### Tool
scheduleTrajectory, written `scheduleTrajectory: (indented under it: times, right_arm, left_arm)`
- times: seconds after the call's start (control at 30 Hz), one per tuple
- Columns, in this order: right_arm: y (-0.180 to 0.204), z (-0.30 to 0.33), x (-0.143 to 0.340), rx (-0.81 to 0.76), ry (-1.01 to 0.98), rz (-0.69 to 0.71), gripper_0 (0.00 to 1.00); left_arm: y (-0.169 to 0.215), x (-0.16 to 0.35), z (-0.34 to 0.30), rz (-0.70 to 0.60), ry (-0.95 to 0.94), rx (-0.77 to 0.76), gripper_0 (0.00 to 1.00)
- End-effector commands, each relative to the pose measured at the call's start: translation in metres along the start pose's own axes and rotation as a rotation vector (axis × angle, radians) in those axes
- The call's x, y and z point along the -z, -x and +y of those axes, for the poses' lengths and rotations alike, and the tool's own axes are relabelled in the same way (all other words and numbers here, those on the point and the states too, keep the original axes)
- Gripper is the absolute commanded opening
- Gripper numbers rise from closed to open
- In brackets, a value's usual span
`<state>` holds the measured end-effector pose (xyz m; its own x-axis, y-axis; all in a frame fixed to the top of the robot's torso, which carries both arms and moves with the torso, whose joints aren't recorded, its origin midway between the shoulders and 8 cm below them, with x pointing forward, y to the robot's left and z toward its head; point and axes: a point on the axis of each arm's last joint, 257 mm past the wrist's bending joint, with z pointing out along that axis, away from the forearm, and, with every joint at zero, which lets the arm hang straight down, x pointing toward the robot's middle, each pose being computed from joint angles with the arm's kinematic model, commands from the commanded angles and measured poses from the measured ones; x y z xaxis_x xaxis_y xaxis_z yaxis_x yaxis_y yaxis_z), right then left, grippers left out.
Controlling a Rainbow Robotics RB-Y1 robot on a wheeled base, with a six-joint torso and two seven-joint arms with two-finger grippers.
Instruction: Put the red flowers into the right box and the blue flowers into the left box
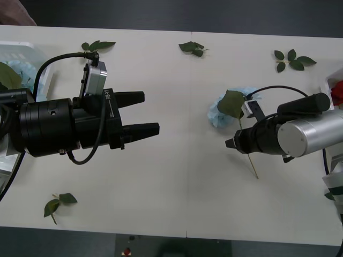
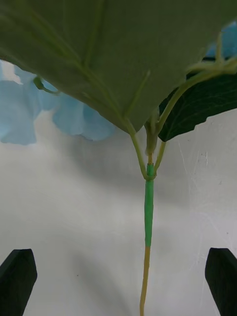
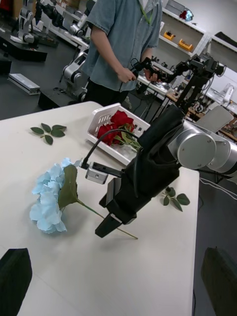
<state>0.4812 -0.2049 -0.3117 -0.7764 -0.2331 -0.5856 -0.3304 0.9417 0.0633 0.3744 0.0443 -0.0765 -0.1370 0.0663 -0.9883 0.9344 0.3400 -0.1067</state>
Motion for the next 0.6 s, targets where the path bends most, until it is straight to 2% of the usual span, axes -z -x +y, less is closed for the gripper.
scheduleTrajectory:
  times: [0.03,0.6]
  right_arm:
    - [0.021,0.001,0.002,0.077,-0.005,-0.043,1.0]
    - [0.023,0.004,-0.015,0.064,-0.011,-0.075,1.0]
  left_arm:
    - [0.01,0.002,-0.001,-0.005,0.001,-0.068,1.0]
    - [0.01,0.002,-0.001,-0.005,0.001,-0.068,1.0]
